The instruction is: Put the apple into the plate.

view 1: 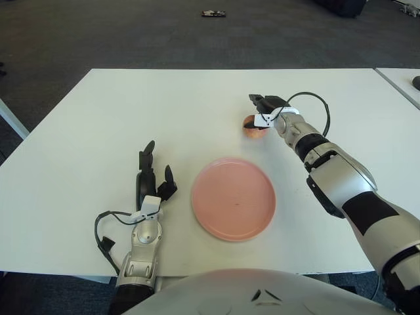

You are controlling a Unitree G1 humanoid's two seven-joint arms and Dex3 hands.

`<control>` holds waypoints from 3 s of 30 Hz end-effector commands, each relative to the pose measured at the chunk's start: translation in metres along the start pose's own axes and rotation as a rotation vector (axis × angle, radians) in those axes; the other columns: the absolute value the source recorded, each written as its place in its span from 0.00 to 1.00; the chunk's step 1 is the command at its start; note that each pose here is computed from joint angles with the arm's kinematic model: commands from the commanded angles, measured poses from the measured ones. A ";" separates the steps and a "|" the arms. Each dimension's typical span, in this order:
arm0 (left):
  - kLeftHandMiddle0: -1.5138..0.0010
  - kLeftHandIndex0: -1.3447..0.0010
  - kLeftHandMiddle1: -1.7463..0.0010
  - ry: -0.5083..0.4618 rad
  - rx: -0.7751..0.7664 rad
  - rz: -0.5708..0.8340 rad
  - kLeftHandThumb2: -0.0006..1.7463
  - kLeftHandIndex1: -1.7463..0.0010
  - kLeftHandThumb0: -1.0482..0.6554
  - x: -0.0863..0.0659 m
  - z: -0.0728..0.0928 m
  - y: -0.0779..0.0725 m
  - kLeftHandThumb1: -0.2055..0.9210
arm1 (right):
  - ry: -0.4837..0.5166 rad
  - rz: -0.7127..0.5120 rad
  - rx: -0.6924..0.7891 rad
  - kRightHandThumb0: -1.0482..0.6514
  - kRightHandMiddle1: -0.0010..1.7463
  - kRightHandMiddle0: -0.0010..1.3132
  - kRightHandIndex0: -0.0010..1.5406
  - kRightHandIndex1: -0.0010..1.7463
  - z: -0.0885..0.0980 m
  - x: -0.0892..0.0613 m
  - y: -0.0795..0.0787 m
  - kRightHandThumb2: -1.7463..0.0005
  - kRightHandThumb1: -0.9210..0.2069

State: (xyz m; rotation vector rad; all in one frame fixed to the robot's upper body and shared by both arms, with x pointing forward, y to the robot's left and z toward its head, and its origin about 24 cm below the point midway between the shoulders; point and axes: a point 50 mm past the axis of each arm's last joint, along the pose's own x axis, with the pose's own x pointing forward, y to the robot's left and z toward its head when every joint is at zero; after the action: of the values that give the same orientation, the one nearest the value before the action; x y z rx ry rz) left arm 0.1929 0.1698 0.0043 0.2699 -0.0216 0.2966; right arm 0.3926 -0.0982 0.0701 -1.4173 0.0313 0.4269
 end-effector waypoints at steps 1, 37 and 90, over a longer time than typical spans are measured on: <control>0.85 1.00 0.94 -0.017 0.000 -0.001 0.52 0.65 0.13 0.003 0.002 0.000 1.00 | 0.017 0.072 -0.024 0.00 0.00 0.00 0.00 0.00 -0.004 -0.004 0.022 0.87 0.00; 0.84 1.00 0.94 -0.021 -0.008 0.012 0.51 0.65 0.13 0.002 0.001 0.002 1.00 | 0.048 0.162 -0.058 0.00 0.00 0.00 0.00 0.00 -0.016 -0.012 0.048 0.88 0.01; 0.85 1.00 0.94 0.004 0.009 0.005 0.54 0.65 0.12 -0.001 0.004 0.003 1.00 | 0.062 0.305 -0.123 0.00 0.00 0.00 0.00 0.00 -0.025 -0.025 0.086 0.91 0.00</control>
State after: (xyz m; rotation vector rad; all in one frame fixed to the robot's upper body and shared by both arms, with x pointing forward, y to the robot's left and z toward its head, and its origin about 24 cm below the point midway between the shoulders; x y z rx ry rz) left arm 0.1898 0.1707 0.0069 0.2699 -0.0149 0.3067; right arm 0.3762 -0.1099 0.0360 -1.5248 0.1102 0.5084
